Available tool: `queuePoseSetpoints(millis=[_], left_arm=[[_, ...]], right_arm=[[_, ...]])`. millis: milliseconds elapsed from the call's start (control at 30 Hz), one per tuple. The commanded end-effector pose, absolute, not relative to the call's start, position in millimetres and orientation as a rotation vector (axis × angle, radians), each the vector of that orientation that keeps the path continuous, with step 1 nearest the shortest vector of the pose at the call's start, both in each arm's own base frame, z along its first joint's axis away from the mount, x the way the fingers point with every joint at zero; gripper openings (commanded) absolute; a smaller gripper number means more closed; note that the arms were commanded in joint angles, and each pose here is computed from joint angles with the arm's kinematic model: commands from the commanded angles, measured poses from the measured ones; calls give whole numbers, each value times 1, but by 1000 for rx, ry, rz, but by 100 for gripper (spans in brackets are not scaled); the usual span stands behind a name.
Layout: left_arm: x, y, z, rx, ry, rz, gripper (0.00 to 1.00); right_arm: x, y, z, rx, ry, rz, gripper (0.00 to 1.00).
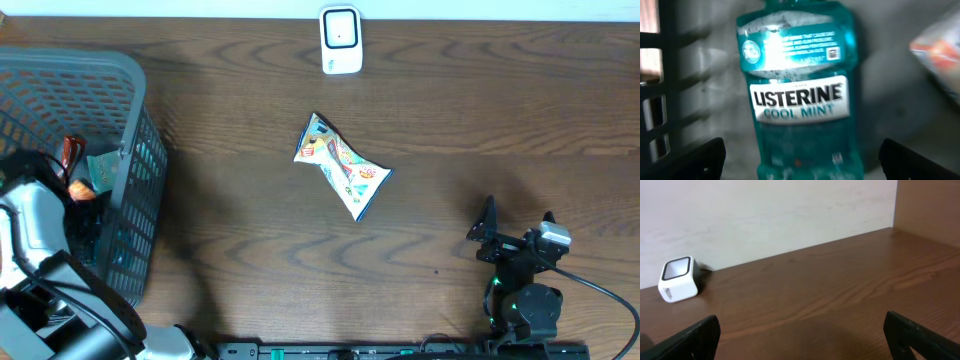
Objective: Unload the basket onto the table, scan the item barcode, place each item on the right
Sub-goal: 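Return the left gripper to the basket and grasp the Listerine bottle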
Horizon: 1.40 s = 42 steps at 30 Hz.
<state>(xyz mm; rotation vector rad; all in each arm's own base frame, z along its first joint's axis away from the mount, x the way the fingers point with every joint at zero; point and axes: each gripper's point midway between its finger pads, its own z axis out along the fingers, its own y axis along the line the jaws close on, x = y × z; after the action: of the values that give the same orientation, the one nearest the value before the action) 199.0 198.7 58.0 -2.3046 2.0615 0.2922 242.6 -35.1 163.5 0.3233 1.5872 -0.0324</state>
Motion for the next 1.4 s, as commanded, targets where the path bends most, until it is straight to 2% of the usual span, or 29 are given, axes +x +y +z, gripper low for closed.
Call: queuePoseSetpoints(millis=[0,267,333,367,467,533,633,933,1133,1367], left_arm=[[186,197,41,-2342,2034,319,98],[183,197,7,-2299,2006,299,99],[181,196,4,-2300,2006,299,87],[181,195,3,-2301,2007,299,76],[181,195,3,-2301,2006,299,51],[181,196,3,-2299,2004,298,44],[183,197,5,-2294,1999,295,41],[189,200,38,-2234,1928,245,41],[204,200,89,-2105,1806,112,41],[222,191,170,-1885,1607,-104,41]], right_arm=[[243,-33,162,305,1593,-37,99],[243,-33,162,304,1593,-37,99],[243,-33,162,304,1593,-37,99],[243,-33,162,304,1593,-37,99],[243,-33,162,305,1593,-37,99],[243,-33,162,304,1593,-37,99],[243,-33,162,304,1593,-37,99],[243,-33,162,305,1594,-37,99],[243,-33,162,304,1593,-37,99],[243,-33,162,305,1593,-37,99]])
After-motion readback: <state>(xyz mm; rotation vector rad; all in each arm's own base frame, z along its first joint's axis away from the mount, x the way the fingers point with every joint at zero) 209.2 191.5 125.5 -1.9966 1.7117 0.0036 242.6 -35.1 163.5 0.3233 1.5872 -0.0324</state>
